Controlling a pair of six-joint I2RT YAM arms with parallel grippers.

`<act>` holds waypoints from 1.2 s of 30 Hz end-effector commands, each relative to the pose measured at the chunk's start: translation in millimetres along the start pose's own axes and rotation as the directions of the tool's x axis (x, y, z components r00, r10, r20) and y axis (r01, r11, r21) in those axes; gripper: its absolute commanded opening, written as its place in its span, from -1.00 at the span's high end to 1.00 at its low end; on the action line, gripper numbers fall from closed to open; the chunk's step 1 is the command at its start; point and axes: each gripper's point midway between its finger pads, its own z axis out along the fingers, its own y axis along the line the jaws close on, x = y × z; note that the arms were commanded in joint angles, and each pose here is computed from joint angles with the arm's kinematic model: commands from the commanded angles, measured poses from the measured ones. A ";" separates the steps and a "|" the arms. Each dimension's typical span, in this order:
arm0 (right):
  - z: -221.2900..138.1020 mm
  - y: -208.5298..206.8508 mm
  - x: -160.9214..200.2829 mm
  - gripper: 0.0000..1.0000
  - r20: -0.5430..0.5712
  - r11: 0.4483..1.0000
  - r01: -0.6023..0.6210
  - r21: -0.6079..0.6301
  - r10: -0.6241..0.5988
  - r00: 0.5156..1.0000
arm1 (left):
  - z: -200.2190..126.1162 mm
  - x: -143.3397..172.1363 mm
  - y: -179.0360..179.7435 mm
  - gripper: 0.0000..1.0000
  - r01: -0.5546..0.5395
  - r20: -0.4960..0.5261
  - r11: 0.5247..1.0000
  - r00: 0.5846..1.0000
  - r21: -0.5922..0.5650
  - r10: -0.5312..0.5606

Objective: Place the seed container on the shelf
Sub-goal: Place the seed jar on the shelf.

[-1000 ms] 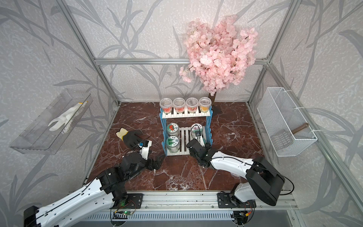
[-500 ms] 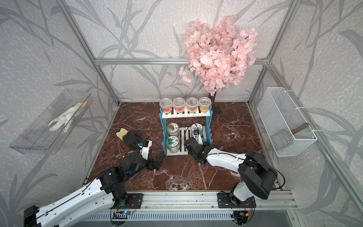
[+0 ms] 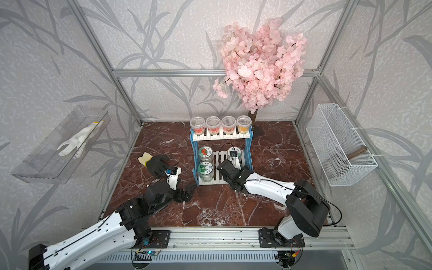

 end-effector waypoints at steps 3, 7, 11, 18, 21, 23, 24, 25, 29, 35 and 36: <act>2.1 -9.2 -3.6 -0.74 0.017 0.996 0.065 0.057 -0.066 0.998 | -1.2 -0.8 1.9 -1.00 0.000 0.005 1.000 1.000 -0.005 0.000; 6.2 -5.4 -6.8 -0.74 0.038 0.996 0.069 0.055 -0.071 0.997 | -1.1 -0.8 1.1 -1.00 0.003 0.005 1.000 1.000 -0.001 -0.003; 7.2 -4.9 -5.9 -0.78 0.035 0.997 0.056 0.055 -0.057 0.998 | -1.2 0.9 2.3 -1.00 0.004 0.002 1.000 1.000 -0.004 -0.004; 8.3 -7.4 -7.6 -0.85 0.043 0.996 0.057 0.073 -0.061 0.997 | -0.7 2.0 2.7 -1.00 0.007 0.001 1.000 1.000 -0.004 -0.007; 5.7 -7.7 -10.1 -0.92 0.044 0.996 0.051 0.071 -0.054 0.998 | -1.0 1.7 2.8 -1.00 0.006 0.002 1.000 1.000 -0.005 -0.006; 3.7 -7.6 -11.0 -0.95 0.044 0.997 0.049 0.065 -0.052 0.998 | -0.4 2.5 3.1 -1.00 0.005 0.001 1.000 1.000 -0.006 -0.005; 2.1 -7.8 -11.4 -0.97 0.042 0.997 0.046 0.061 -0.049 0.998 | -0.6 2.0 2.7 -1.00 0.008 0.002 1.000 1.000 -0.004 -0.007; 0.7 -8.2 -10.4 -0.98 0.037 0.997 0.045 0.057 -0.047 0.998 | -0.5 2.4 2.7 -1.00 0.007 0.001 1.000 1.000 -0.003 -0.007; -5.4 -7.3 -7.3 -0.99 0.017 0.999 0.032 0.024 -0.032 0.999 | -0.8 2.7 2.6 -1.00 0.007 -0.001 1.000 1.000 -0.003 -0.007; -11.7 -9.5 1.7 -0.99 -0.013 1.000 0.013 -0.010 -0.013 1.000 | -1.3 2.4 2.3 -1.00 0.009 0.001 1.000 1.000 0.000 -0.009; -12.1 -9.9 3.4 -0.99 -0.019 1.000 0.013 -0.013 -0.013 1.000 | -1.5 1.9 2.0 -1.00 0.008 0.001 1.000 1.000 0.000 -0.008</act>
